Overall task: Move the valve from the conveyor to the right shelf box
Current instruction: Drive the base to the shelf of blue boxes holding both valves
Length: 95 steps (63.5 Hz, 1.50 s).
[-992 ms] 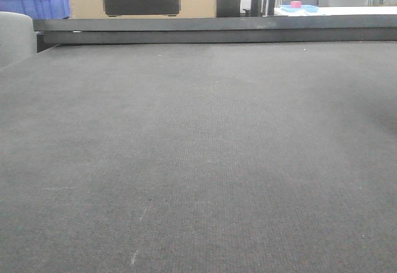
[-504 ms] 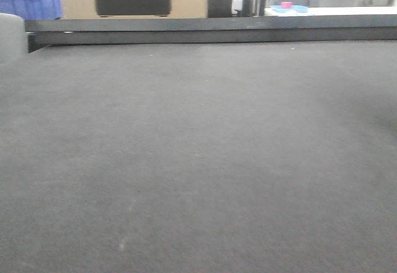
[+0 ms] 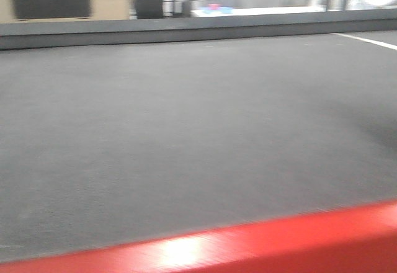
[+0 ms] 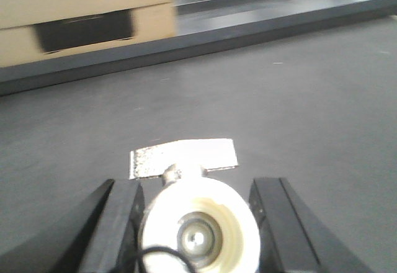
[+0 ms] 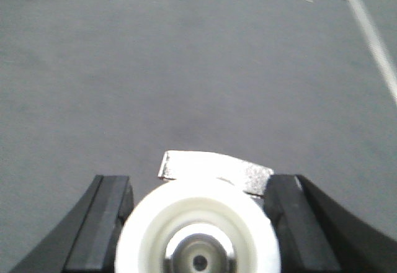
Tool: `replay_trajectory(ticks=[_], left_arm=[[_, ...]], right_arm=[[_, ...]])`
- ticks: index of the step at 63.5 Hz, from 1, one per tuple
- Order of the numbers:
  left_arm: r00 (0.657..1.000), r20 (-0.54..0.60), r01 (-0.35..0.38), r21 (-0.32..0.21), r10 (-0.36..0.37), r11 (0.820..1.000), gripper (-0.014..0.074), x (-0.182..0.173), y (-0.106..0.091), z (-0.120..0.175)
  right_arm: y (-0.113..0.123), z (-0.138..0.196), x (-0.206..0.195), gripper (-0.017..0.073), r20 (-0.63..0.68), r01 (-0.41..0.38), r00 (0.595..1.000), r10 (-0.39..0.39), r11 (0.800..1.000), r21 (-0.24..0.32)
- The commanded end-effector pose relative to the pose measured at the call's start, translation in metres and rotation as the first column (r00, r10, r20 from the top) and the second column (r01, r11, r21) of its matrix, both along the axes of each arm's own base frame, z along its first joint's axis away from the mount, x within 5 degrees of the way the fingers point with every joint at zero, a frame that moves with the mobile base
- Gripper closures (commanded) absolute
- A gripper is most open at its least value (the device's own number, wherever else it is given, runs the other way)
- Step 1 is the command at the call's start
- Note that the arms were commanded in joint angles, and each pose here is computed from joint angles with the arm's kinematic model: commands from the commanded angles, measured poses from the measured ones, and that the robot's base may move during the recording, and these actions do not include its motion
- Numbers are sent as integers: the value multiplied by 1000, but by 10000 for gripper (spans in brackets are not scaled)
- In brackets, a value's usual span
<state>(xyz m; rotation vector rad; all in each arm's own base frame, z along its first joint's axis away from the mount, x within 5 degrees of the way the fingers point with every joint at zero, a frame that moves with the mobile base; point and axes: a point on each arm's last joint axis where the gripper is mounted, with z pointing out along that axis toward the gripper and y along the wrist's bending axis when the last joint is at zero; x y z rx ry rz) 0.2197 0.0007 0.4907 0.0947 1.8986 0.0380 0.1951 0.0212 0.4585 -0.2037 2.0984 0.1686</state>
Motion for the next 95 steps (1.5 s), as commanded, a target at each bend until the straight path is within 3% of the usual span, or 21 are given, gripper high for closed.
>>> replay_trajectory(ticks=[1, 95], left_arm=[[997, 78, 4, -14, -3, 1000, 704, -4, -1, 10], [997, 82, 4, -14, -3, 1000, 704, -4, -1, 10]], right_arm=[[-1, 13, -3, 713, 95, 16, 995, -16, 1000, 8], [-1, 13, -3, 713, 95, 16, 995, -16, 1000, 8]])
